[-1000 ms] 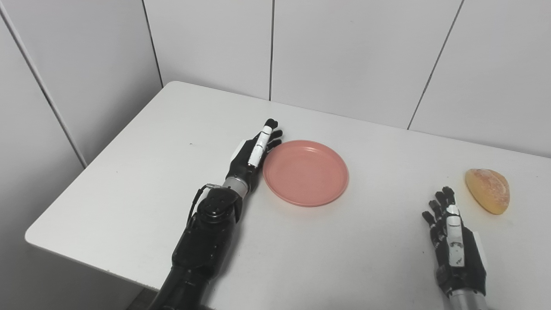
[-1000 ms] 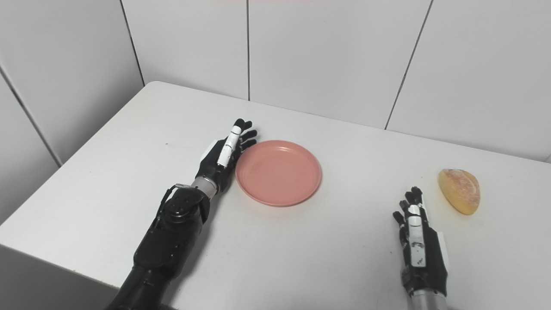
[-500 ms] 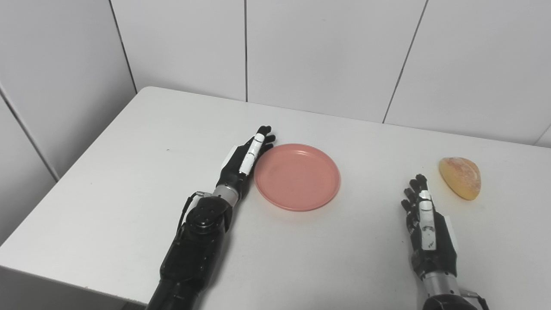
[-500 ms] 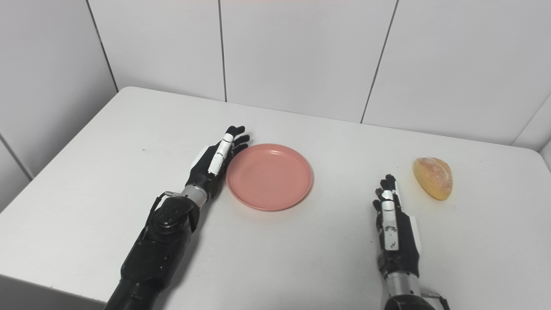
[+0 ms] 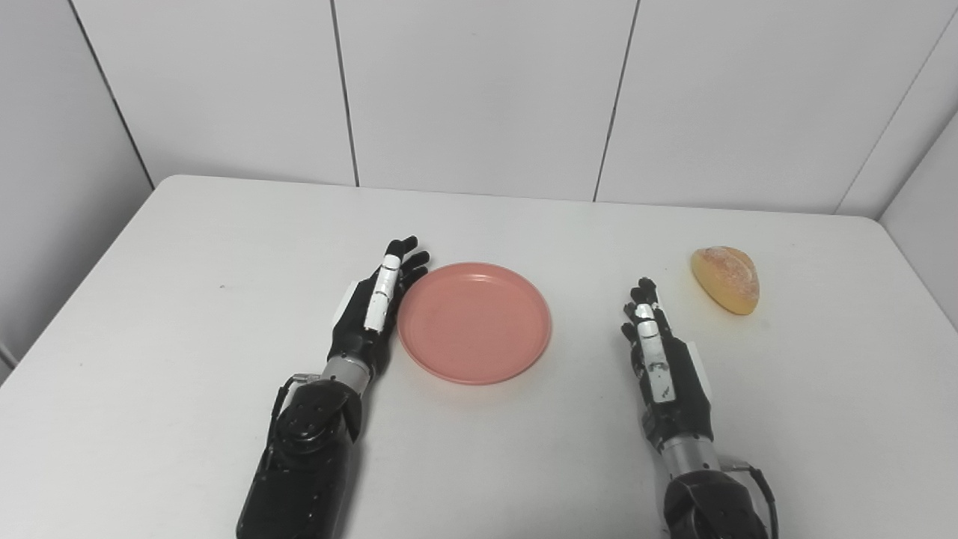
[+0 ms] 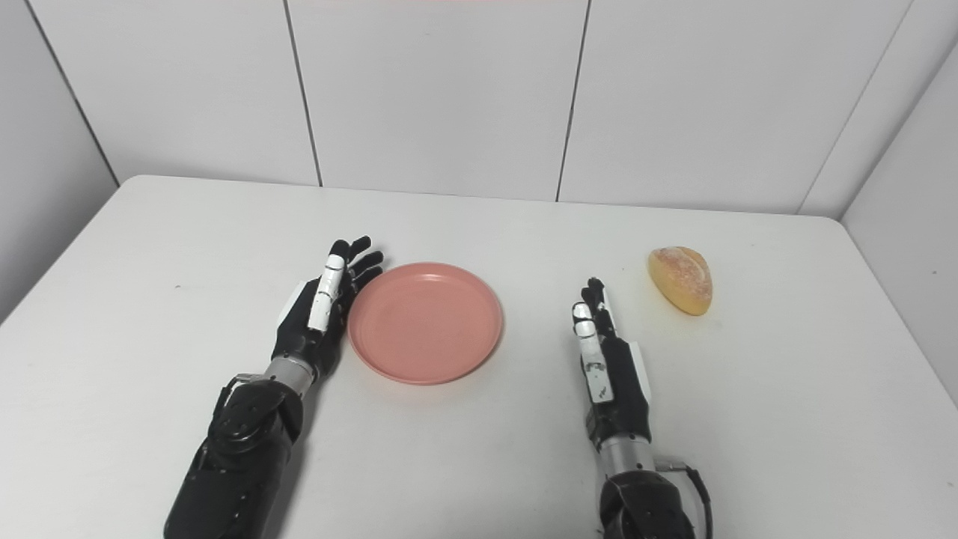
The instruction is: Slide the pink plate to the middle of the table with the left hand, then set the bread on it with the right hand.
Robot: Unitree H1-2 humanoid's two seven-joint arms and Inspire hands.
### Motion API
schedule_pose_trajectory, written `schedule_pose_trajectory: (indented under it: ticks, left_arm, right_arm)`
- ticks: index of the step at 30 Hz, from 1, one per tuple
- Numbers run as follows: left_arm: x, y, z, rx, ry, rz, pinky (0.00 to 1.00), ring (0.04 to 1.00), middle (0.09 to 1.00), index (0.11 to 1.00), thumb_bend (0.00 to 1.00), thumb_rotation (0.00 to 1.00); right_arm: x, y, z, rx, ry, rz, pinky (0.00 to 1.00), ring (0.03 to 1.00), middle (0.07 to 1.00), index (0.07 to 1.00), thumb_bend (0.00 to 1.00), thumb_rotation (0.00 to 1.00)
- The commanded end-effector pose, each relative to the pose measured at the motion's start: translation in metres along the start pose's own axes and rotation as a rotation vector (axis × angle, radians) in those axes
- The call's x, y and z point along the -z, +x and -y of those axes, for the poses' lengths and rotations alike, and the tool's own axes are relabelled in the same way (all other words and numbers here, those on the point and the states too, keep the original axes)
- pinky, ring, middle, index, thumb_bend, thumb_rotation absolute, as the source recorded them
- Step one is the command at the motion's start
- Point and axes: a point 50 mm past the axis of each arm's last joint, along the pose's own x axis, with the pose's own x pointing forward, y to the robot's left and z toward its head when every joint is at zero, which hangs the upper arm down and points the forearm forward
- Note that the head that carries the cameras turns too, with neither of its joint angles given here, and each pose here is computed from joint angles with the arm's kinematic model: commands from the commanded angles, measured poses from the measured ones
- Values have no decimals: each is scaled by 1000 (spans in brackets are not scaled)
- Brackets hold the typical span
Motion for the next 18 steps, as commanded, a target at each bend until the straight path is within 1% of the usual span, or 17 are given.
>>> schedule_pose_trajectory:
  ticks: [1, 4, 9, 13, 16, 18]
  left_arm:
    - [-5, 0, 12, 50, -18, 17, 924, 916, 904, 912, 635, 1000]
    - [-4, -2, 16, 57, -24, 17, 931, 922, 909, 919, 646, 1000]
    - [-1, -5, 23, 62, -57, 24, 942, 938, 925, 925, 666, 1000]
    - [3, -6, 28, 76, -40, 23, 965, 947, 938, 941, 679, 1000]
    - [4, -7, 32, 93, -27, 22, 992, 957, 944, 944, 694, 1000]
    - [5, -8, 34, 101, -24, 27, 999, 963, 949, 948, 700, 1000]
  right_arm:
    - [-20, 10, -9, -13, 5, 113, 1000, 1000, 1000, 1000, 676, 896]
    - [-20, 11, -10, -10, 3, 120, 1000, 1000, 1000, 1000, 670, 890]
    - [-21, 11, -12, -3, 9, 106, 1000, 1000, 1000, 1000, 666, 878]
    - [-22, 10, -13, -5, 7, 91, 1000, 1000, 1000, 1000, 675, 891]
    - [-21, 9, -12, -8, 7, 96, 1000, 1000, 1000, 1000, 652, 900]
    - [-21, 10, -11, -8, 5, 102, 1000, 1000, 1000, 1000, 659, 899]
